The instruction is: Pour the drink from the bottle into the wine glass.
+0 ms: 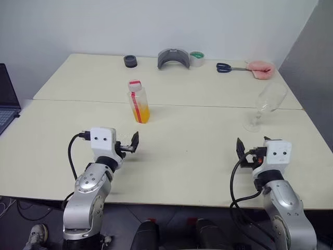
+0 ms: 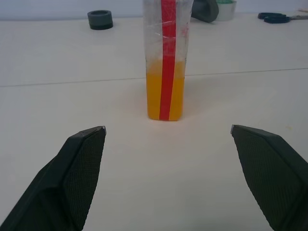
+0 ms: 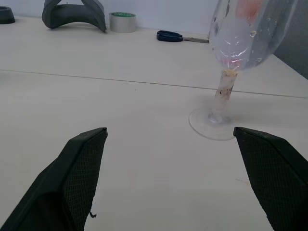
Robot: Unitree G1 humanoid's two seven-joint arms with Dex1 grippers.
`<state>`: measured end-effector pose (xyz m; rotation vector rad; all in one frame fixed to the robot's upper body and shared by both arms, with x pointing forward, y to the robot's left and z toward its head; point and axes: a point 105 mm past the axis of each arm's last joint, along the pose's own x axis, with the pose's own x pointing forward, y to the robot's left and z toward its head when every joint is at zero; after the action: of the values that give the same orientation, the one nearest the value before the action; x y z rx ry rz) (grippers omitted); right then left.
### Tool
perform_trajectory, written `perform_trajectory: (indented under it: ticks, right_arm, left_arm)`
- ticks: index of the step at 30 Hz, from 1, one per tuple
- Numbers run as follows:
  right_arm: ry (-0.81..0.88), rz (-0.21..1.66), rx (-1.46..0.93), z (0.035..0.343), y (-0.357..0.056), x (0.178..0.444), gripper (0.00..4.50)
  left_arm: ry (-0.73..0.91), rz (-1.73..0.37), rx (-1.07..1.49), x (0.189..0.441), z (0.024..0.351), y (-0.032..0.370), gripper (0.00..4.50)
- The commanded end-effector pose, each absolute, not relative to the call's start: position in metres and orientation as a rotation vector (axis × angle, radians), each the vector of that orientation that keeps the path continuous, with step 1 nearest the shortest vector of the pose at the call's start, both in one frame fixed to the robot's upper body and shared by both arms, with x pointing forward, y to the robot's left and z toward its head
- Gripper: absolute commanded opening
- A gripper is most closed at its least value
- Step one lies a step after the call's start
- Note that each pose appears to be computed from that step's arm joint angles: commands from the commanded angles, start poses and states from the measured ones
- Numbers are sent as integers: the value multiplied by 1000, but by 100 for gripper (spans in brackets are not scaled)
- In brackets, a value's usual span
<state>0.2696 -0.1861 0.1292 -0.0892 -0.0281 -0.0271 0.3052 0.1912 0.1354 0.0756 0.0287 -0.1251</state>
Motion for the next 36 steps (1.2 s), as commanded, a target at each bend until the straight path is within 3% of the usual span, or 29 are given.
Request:
perform_trajectory:
  ticks: [1,31,36]
  right_arm:
    - [-72,-36,-83,141,-186,267,450]
    - [-80,-35,-103,145,-187,266,450]
    - [-97,161,-32,152,-162,270,450]
  left_arm:
    - [-28,-128,104,305,149,189,449]
    - [-31,-119,57,305,149,186,449]
    - [-32,-116,53,315,148,182,449]
